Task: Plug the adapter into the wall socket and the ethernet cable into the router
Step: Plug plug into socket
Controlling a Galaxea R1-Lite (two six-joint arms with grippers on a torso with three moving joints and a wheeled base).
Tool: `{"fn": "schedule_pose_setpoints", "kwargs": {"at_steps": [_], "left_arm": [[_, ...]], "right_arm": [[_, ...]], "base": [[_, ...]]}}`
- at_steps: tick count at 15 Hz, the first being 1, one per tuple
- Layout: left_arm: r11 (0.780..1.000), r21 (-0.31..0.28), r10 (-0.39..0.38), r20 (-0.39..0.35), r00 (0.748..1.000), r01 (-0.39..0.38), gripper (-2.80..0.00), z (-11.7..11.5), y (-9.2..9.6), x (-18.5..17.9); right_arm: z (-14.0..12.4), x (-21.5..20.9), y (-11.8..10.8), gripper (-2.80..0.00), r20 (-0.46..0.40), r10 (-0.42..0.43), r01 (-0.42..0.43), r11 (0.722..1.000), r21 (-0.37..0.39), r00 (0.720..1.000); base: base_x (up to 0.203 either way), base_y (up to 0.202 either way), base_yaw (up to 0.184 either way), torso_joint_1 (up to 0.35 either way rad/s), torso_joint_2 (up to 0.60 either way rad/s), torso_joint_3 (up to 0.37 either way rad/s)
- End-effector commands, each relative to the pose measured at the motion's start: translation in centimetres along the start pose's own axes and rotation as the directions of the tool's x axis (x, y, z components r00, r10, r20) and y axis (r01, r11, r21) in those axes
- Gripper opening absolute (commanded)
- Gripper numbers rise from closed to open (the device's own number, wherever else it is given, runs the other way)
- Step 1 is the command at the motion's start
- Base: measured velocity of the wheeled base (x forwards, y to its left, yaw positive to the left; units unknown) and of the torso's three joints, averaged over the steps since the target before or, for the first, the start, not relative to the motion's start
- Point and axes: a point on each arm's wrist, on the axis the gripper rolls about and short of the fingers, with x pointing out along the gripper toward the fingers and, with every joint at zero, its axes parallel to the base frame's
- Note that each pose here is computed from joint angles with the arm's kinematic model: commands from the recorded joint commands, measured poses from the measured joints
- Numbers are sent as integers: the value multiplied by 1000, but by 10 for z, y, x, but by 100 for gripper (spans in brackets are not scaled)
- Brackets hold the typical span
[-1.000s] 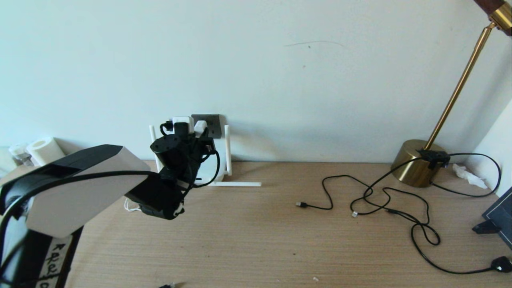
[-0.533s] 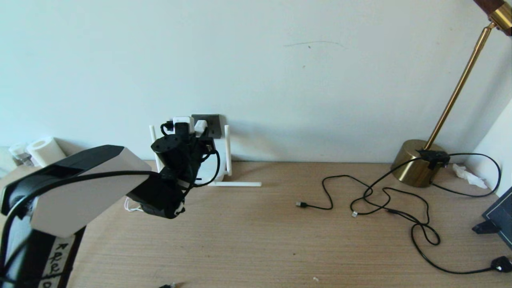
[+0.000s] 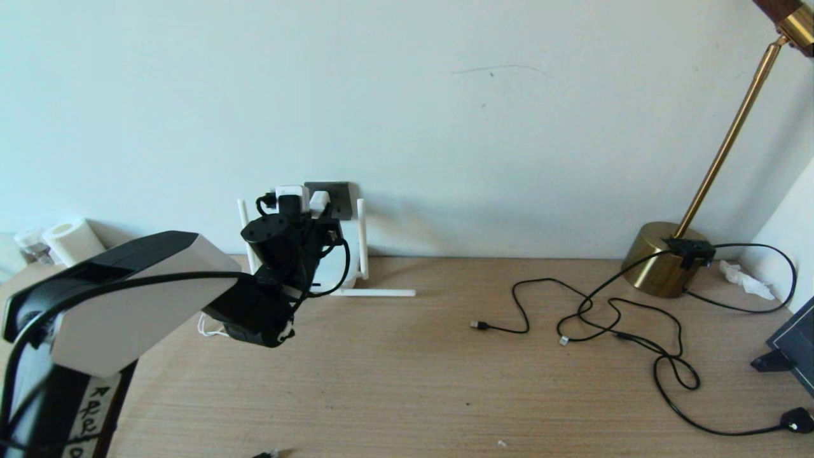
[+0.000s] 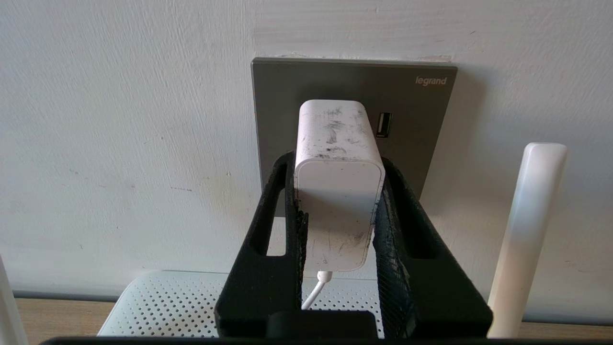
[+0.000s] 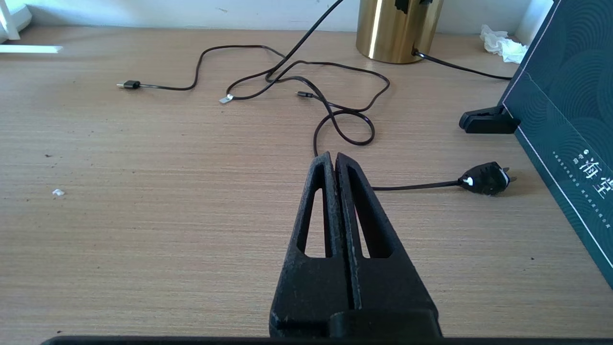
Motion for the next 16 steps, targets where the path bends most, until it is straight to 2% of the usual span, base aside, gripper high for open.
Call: {"fn": "schedule_pose_setpoints", "kwargs": {"at_steps": [1,16], "left_arm": [[1000,0,4,5,1000,-4,-280,-1,1,0],[1000,0,4,4,1000,-4,-280,-11,-2,10]], "right_arm": [[0,0,0,-280,1,0,0,1000,0,1000],[0,0,0,-280,2,0,0,1000,0,1000]], "base": [[0,0,0,0,0,0],[0,0,0,0,0,0]]}}
